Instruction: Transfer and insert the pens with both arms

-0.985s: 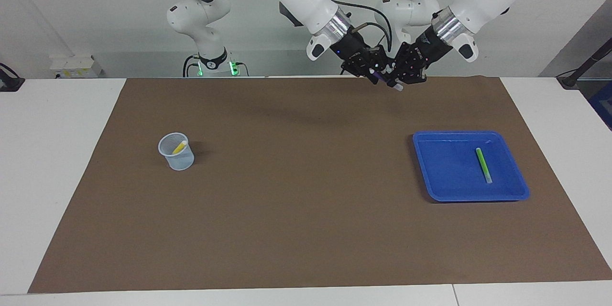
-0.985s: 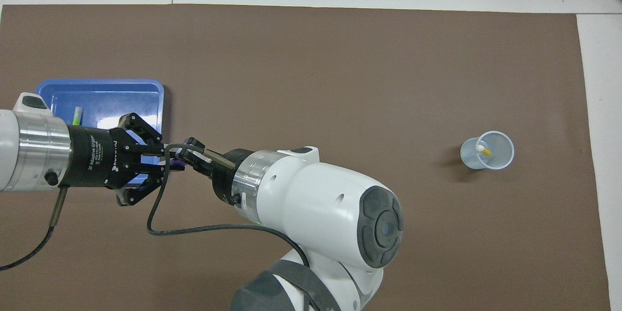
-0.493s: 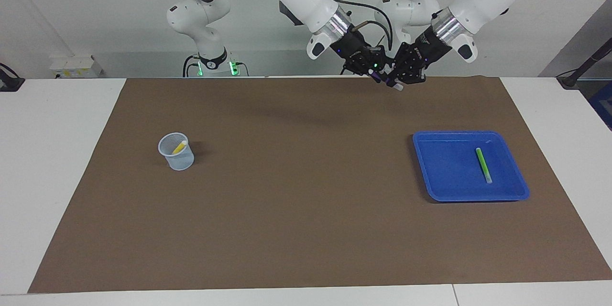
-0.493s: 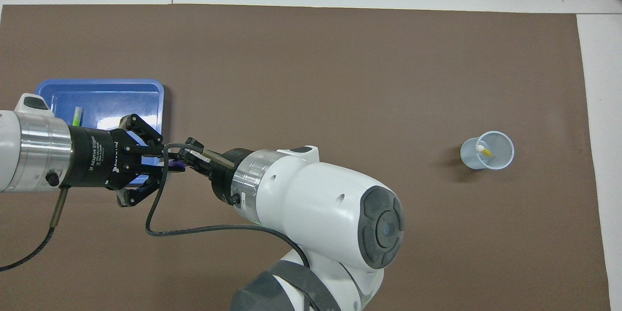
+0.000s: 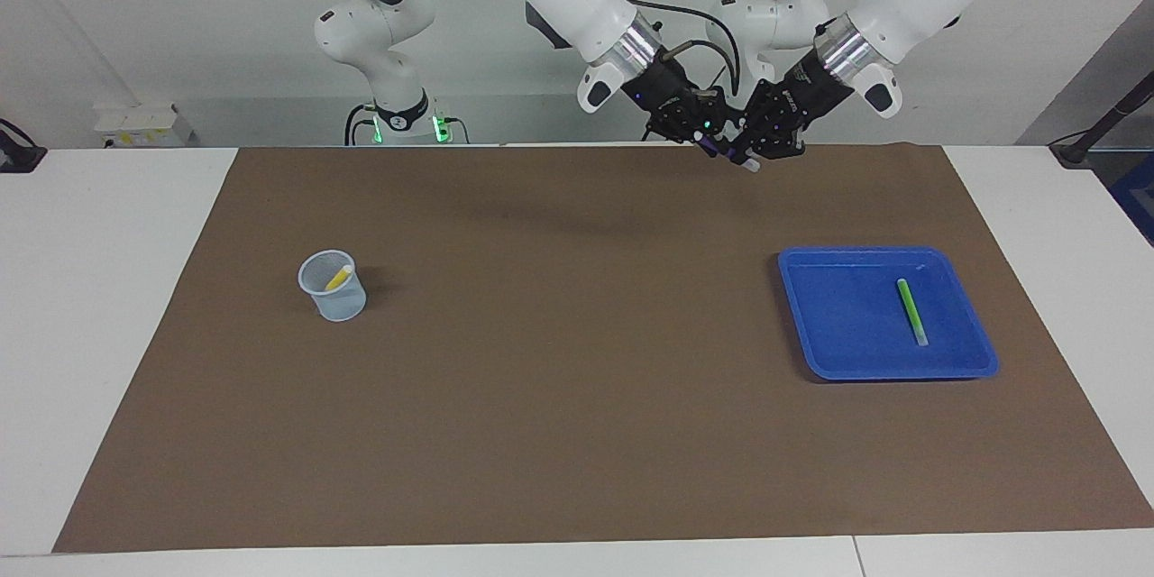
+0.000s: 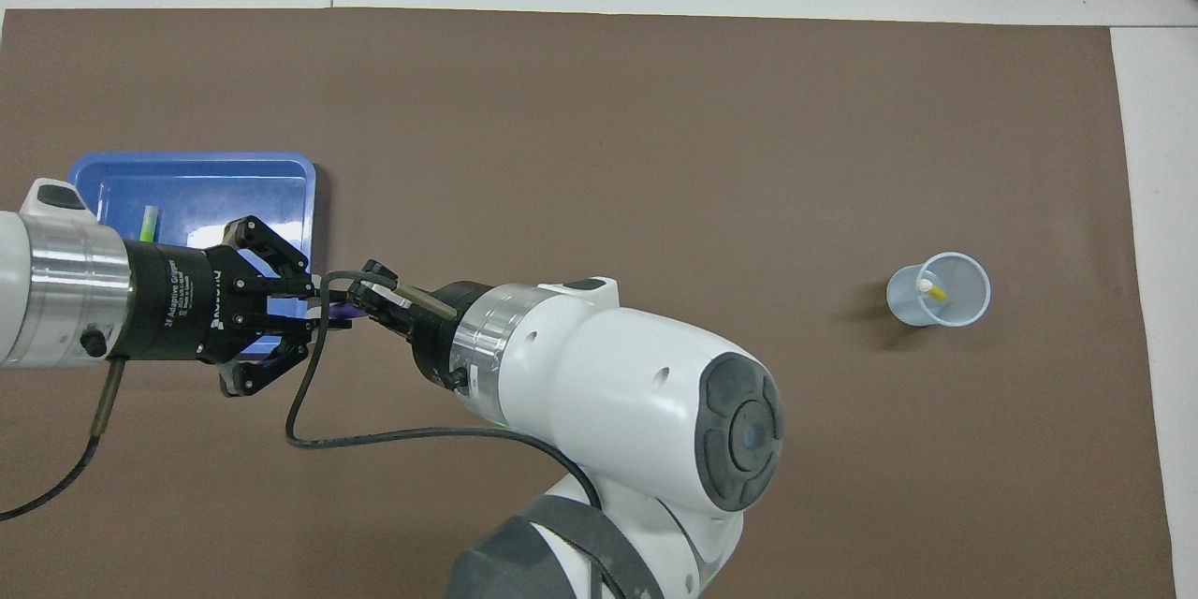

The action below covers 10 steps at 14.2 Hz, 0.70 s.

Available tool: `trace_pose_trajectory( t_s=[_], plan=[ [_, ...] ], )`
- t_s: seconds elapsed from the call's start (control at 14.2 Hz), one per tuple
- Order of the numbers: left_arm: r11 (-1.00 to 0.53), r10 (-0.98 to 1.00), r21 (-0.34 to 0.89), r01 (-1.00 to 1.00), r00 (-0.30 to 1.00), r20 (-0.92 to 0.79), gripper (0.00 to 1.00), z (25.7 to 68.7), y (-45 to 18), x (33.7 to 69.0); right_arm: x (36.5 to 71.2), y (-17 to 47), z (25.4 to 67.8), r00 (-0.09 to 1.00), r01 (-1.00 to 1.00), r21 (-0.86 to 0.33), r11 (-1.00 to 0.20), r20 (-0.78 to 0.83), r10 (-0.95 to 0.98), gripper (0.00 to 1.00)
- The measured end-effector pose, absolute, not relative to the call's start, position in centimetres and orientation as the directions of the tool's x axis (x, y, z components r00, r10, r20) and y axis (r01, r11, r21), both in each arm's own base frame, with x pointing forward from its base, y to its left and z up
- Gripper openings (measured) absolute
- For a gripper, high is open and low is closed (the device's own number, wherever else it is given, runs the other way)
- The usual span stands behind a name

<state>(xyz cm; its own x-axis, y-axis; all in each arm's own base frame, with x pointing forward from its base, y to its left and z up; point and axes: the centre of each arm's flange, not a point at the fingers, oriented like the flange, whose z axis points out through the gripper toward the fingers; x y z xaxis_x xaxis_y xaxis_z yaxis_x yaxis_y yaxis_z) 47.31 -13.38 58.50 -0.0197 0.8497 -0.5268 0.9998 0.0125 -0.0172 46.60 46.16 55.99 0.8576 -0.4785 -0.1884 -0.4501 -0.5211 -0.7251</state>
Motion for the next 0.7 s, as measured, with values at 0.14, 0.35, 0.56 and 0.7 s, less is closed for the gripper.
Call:
trace_pose_trajectory(
  t_s=[0.14, 0.35, 0.56, 0.7],
  plan=[
    [0.016, 0.848, -0.010, 1.000, -0.019, -0.529, 0.49, 58.6, -12.7, 47.5, 46.8, 45.9, 55.9, 0.855, -0.455, -0.721, -0.522, -0.191, -0.481, 0.19],
    [-0.108, 0.842, 0.063, 0.992, 0.125, -0.524, 0.60, 58.3, -11.7, 47.3, 47.2, 45.5, 55.6, 0.871, -0.434, -0.710, -0.555, -0.173, -0.460, 0.19],
    [-0.353, 0.796, 0.147, 0.924, 0.379, -0.472, 0.60, 56.9, -9.4, 46.3, 48.8, 42.9, 54.2, 0.937, -0.300, -0.623, -0.723, -0.052, -0.344, 0.19],
    [-0.524, 0.740, 0.163, 0.836, 0.542, -0.399, 0.60, 56.3, -7.8, 45.5, 50.6, 39.7, 53.3, 0.971, -0.189, -0.530, -0.827, 0.023, -0.237, 0.19]
  ],
)
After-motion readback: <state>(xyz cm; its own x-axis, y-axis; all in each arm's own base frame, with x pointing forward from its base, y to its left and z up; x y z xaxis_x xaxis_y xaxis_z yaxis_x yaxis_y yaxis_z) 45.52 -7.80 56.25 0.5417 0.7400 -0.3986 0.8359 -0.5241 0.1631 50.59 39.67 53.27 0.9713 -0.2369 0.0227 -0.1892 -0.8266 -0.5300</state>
